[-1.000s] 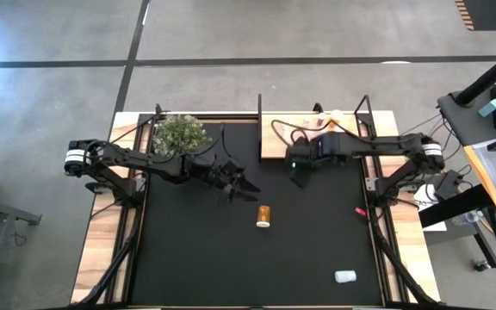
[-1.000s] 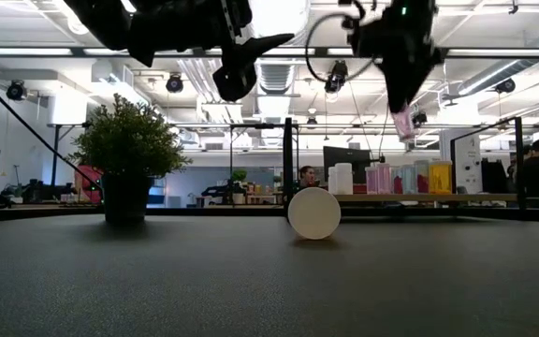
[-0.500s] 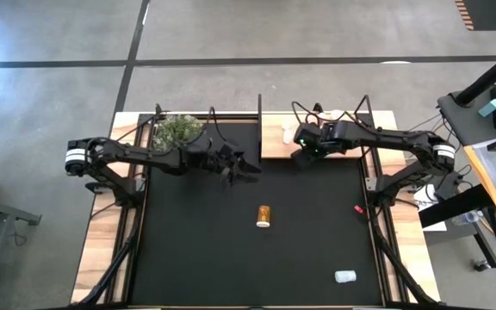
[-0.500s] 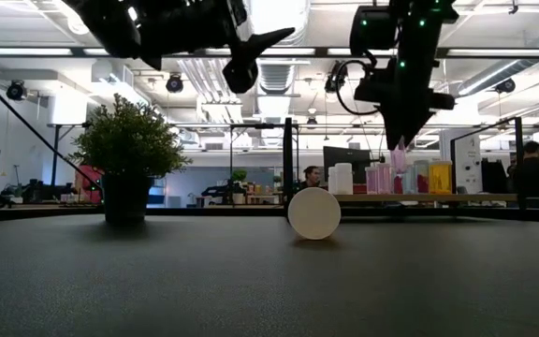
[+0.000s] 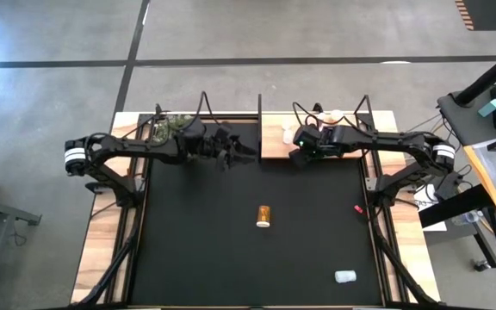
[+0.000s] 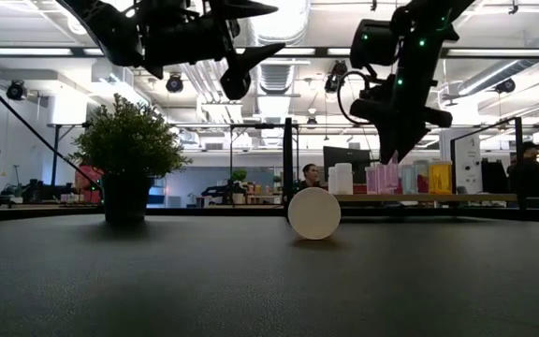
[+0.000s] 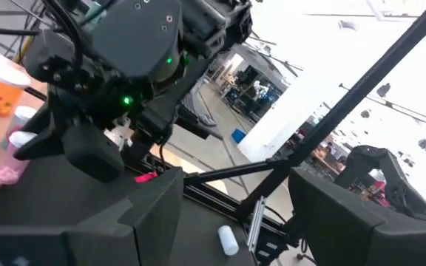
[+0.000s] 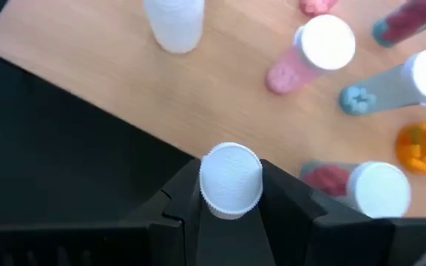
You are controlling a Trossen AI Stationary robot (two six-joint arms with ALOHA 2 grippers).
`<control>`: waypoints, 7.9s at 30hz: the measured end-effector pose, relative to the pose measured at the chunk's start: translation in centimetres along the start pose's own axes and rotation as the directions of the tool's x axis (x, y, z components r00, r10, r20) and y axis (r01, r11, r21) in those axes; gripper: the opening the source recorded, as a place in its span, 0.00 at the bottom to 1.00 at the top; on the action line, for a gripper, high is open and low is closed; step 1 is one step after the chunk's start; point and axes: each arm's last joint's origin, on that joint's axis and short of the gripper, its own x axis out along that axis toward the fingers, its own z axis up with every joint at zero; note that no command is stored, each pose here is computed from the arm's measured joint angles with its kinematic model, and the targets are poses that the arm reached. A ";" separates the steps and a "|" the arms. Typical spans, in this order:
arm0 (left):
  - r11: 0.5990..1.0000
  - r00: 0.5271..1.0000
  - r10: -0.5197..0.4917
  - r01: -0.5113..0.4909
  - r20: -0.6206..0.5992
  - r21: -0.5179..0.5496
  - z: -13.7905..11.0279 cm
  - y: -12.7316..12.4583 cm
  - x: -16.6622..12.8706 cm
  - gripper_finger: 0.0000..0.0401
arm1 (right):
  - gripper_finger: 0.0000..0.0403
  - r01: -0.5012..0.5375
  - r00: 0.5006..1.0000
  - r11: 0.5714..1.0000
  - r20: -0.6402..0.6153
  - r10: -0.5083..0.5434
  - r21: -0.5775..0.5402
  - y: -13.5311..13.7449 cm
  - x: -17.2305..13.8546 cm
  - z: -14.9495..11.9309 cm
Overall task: Pick and place medicine bottles onto shelf by color
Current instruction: Put the pink pill bottle on the shelf aligned with the other pink pill bottles, then put the orange pill bottle on the shelf aligned with the other orange pill bottles
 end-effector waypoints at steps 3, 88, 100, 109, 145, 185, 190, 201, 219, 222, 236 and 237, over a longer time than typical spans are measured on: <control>1.000 1.000 0.002 -0.002 0.005 0.002 0.2 0.0 -0.1 0.58 | 0.26 0.010 1.000 1.000 0.019 -0.010 0.004 -0.1 0.2 0.0; 1.000 0.999 0.021 -0.021 0.026 -0.002 0.5 0.2 -0.1 0.58 | 0.53 -0.106 0.990 0.992 -0.083 0.111 0.064 3.8 -13.4 -0.6; 0.996 0.999 -0.033 0.031 -0.027 -0.080 0.1 -0.1 0.0 0.58 | 0.53 -0.239 0.950 0.968 -0.188 0.249 0.075 7.9 -17.5 -9.6; 0.978 0.967 -0.200 0.187 -0.156 -0.093 -2.5 -3.0 1.5 0.58 | 0.53 -0.308 0.933 0.945 -0.229 0.277 -0.113 8.9 -19.2 -14.2; 0.418 0.909 0.150 0.299 -0.389 0.858 -7.6 -5.1 3.3 0.58 | 0.53 -0.253 0.945 0.942 -0.267 0.191 -0.221 12.0 -18.3 -21.9; 0.321 0.625 0.383 0.600 -0.680 0.732 -15.0 1.5 10.1 0.58 | 0.53 -0.483 0.849 0.871 -0.292 0.441 -0.089 14.4 -19.2 -22.1; 0.323 0.620 0.392 0.599 -0.680 0.733 -15.2 1.9 10.7 0.62 | 0.53 -0.498 0.840 0.864 -0.293 0.457 -0.080 14.6 -19.3 -22.1; 0.247 0.585 0.481 0.624 -0.653 0.741 -15.9 3.2 12.5 0.69 | 0.53 -0.515 0.829 0.854 -0.293 0.476 -0.070 14.8 -19.4 -22.1; 0.320 0.592 0.487 0.564 -0.643 0.761 -16.0 2.3 12.7 0.38 | 0.53 -0.535 0.816 0.843 -0.293 0.498 -0.057 15.0 -19.6 -22.1; 0.373 0.595 0.486 0.521 -0.640 0.768 -15.8 2.2 12.6 0.39 | 0.53 -0.535 0.816 0.843 -0.293 0.498 -0.057 15.0 -19.6 -22.1; 0.604 0.709 0.441 0.218 -0.550 0.766 -11.0 -1.7 12.0 0.42 | 0.53 -0.554 0.815 0.820 -0.289 0.502 -0.141 15.1 -19.4 -21.8; 0.624 0.718 0.436 0.193 -0.542 0.758 -10.6 -2.0 11.9 0.42 | 0.53 -0.560 0.816 0.811 -0.284 0.504 -0.169 15.2 -19.4 -21.6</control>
